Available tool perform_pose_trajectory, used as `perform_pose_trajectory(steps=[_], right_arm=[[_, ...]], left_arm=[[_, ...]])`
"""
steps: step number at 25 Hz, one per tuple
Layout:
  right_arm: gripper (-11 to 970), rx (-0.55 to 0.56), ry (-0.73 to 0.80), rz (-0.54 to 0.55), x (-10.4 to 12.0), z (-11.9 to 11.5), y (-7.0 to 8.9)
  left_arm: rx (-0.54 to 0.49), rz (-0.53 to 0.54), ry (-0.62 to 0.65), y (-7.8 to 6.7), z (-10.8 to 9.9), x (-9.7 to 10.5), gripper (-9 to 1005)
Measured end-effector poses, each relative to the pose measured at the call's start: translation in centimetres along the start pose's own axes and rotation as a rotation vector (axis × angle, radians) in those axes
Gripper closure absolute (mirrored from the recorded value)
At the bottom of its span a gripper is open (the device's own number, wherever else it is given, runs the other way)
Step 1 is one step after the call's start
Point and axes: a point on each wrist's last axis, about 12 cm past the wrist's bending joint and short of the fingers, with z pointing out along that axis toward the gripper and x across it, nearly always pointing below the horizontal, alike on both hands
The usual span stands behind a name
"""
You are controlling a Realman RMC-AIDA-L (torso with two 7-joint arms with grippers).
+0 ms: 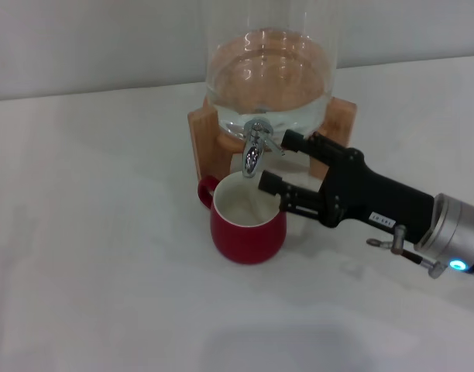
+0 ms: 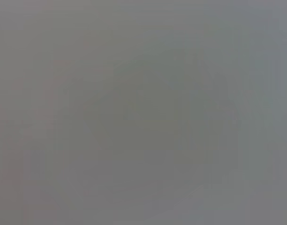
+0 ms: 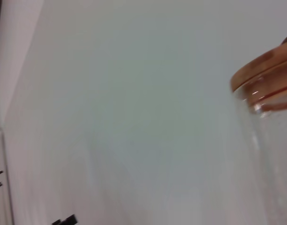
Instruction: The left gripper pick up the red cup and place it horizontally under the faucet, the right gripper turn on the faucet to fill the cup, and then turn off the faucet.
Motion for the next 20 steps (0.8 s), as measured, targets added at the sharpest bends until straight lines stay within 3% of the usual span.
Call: perform_pose_trajectory(steps=[7, 20], right_arm=[[106, 0.036, -0.043, -0.027, -0.8, -0.3, -0.8], [106, -0.036, -0.120, -0.018, -1.4, -1.5, 0.6]], left_arm=[[0.007, 0.001, 0.003, -0.1, 0.0, 0.0, 109], [0.004, 0.001, 0.014, 0.0, 0.0, 0.2, 110]])
